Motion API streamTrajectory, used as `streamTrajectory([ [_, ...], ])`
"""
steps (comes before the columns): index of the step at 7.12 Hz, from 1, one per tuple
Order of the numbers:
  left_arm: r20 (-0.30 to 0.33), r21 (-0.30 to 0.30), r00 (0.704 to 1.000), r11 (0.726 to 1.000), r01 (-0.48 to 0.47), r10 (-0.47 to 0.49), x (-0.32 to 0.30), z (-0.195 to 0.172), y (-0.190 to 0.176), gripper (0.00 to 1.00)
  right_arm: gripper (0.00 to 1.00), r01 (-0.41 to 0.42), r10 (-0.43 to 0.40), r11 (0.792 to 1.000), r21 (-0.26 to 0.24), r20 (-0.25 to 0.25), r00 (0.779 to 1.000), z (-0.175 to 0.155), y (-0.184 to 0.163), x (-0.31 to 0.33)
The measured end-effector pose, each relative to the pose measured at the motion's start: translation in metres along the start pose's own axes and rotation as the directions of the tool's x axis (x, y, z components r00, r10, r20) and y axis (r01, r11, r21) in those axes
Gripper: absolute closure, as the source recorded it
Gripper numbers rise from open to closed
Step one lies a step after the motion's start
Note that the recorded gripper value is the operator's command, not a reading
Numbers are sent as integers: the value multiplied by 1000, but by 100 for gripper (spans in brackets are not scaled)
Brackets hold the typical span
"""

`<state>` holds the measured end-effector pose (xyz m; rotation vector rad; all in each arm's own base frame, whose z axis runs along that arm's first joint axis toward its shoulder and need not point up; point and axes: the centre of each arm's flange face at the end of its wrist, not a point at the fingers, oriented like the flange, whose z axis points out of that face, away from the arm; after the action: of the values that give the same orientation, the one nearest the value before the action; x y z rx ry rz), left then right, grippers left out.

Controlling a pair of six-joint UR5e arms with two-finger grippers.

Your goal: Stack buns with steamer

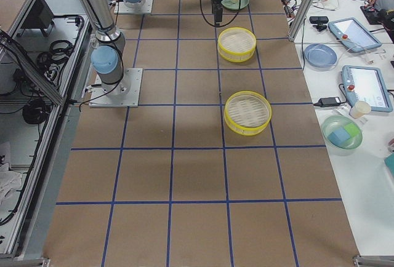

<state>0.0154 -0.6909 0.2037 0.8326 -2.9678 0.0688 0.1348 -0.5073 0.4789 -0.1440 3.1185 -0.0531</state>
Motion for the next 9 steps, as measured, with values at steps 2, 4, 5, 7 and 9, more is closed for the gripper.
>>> streamTrajectory([
  [2,-23,15,1000,1000,8,-8,4,-12,-3,100,1,0,0,1000,-8,5,1000,5,1,0],
  [4,-134,45,988,996,82,-76,22,-54,-5,100,1,0,1,1000,-11,6,1000,7,1,0],
  [5,-194,44,970,986,158,-147,46,-77,3,100,1,0,0,1000,-12,6,1000,8,1,0],
  [7,-357,-35,889,956,293,-286,122,-109,49,100,1,0,0,1000,-12,6,1000,9,0,0],
  [9,-442,-104,827,936,336,-346,187,-106,100,100,1,0,0,1000,-13,6,1000,9,0,0],
])
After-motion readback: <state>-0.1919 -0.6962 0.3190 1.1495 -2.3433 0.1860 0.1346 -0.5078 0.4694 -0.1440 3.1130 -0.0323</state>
